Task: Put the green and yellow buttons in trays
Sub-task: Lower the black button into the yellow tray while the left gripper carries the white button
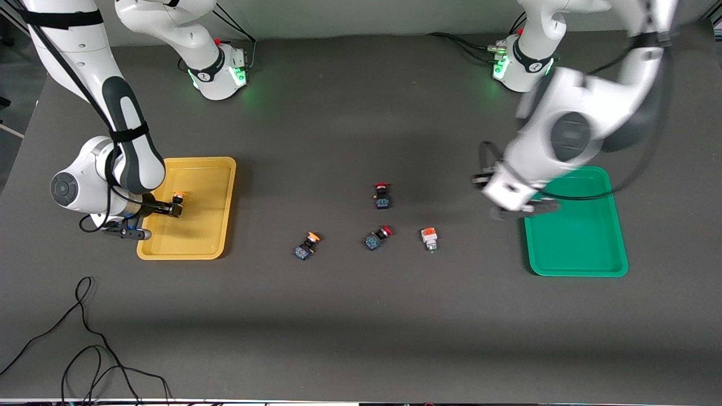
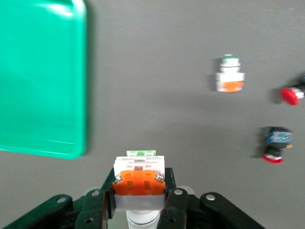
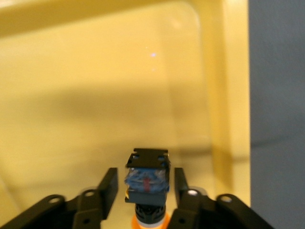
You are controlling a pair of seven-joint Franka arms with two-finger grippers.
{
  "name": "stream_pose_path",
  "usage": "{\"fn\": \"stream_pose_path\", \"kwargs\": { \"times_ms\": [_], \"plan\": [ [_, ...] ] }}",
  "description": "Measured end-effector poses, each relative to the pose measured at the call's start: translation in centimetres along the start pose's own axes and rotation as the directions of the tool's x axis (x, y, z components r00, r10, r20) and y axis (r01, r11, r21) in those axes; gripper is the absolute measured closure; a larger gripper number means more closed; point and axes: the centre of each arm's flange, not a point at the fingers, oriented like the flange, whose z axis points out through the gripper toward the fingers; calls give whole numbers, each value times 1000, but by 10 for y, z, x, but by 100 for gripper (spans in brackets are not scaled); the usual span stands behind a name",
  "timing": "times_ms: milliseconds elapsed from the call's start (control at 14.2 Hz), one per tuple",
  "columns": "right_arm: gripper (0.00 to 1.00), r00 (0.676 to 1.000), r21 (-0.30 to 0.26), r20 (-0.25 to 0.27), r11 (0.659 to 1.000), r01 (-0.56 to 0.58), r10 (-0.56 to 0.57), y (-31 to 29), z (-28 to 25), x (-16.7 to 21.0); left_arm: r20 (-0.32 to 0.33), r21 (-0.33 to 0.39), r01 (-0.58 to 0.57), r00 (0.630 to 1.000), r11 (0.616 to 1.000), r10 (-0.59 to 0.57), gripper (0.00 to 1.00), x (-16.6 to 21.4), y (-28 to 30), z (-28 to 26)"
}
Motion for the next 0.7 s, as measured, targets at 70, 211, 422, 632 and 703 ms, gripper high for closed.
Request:
{"fn": "stream_pose_path", "kwargs": {
  "times_ms": [70,211,422,632,703],
  "plan": [
    [26,1000,12,5,1000,9,-9,-11,-13,5,12,-9,-20,1000,1000,20,59,10,-37,-5],
    [6,1000,40,21,999,-7,6,-40,-54,21,10,-16,-56,998,998,56,59,28,-101,1],
    [0,998,54,-18,996,-66,67,-119,-116,43,-36,-23,-94,995,995,93,59,48,-148,60],
    [0,985,80,-54,984,-161,165,-217,-129,52,-68,-14,-123,990,992,122,59,59,-158,156],
    [0,977,98,-46,974,-205,210,-249,-126,51,-74,-12,-133,989,991,131,59,62,-158,183]
  ]
}}
